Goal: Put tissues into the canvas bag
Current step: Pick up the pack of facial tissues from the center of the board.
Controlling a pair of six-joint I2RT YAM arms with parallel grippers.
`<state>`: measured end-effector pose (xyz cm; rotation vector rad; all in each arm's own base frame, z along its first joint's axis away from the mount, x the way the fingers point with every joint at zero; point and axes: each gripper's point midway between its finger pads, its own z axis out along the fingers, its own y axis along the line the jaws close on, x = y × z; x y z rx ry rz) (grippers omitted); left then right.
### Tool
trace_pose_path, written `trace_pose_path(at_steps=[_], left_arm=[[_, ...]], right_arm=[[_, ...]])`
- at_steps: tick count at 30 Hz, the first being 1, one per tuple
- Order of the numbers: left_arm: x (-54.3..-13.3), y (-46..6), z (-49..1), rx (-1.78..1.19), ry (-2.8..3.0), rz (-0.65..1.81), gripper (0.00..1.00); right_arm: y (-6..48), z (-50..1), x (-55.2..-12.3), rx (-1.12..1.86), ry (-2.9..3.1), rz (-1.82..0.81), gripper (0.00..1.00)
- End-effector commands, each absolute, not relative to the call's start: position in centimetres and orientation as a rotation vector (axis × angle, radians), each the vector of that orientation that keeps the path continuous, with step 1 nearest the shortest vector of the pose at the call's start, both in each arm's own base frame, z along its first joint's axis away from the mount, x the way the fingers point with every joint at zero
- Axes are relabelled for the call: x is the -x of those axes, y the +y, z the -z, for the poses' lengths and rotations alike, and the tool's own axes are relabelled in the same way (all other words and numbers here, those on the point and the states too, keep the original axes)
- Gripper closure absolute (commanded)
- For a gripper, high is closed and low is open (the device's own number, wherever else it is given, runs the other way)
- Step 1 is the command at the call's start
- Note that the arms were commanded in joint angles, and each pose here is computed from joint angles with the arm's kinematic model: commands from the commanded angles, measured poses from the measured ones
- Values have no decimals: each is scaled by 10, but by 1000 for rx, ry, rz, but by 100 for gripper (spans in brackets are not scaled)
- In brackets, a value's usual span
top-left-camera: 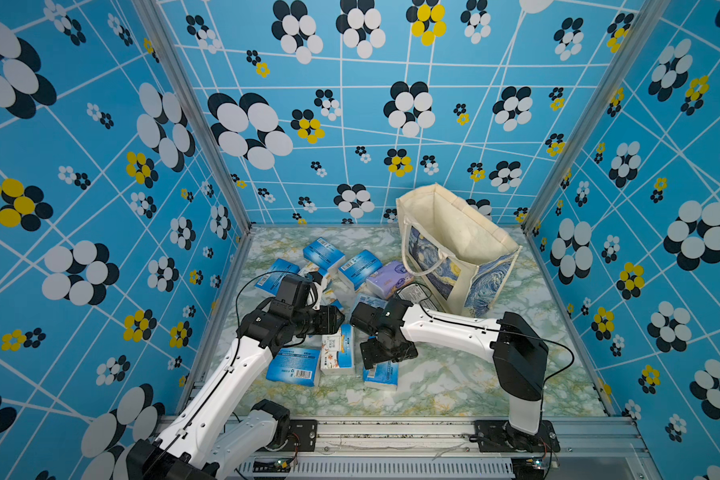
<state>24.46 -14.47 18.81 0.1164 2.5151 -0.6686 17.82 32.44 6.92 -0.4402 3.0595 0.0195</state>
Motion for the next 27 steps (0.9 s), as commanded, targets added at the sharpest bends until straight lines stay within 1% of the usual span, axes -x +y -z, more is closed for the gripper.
trace_pose_path(at_steps=[1, 3, 8, 11, 15, 20, 27], left_arm=[[-249, -150, -191, -132, 2499, 708, 40], [-248, -152, -191, -138, 2506, 725, 41], [-247, -151, -190, -146, 2512, 711, 41], [-249, -153, -191, -145, 2503, 723, 41], [-251, -157, -194, -156, 2500, 736, 41], [-253, -157, -194, -165, 2500, 725, 41], [-251, -155, -191, -160, 2510, 716, 41]], right_arm=[[282, -68, -178, 466, 3058, 214, 1], [283, -71, -179, 450, 3055, 172, 1], [325, -84, -168, 366, 3078, -270, 1], [340, -86, -166, 309, 3075, -403, 1], [342, -84, -169, 280, 3066, -401, 1], [320, -74, -173, 231, 3079, -223, 1], [326, -67, -174, 228, 3097, -234, 1]])
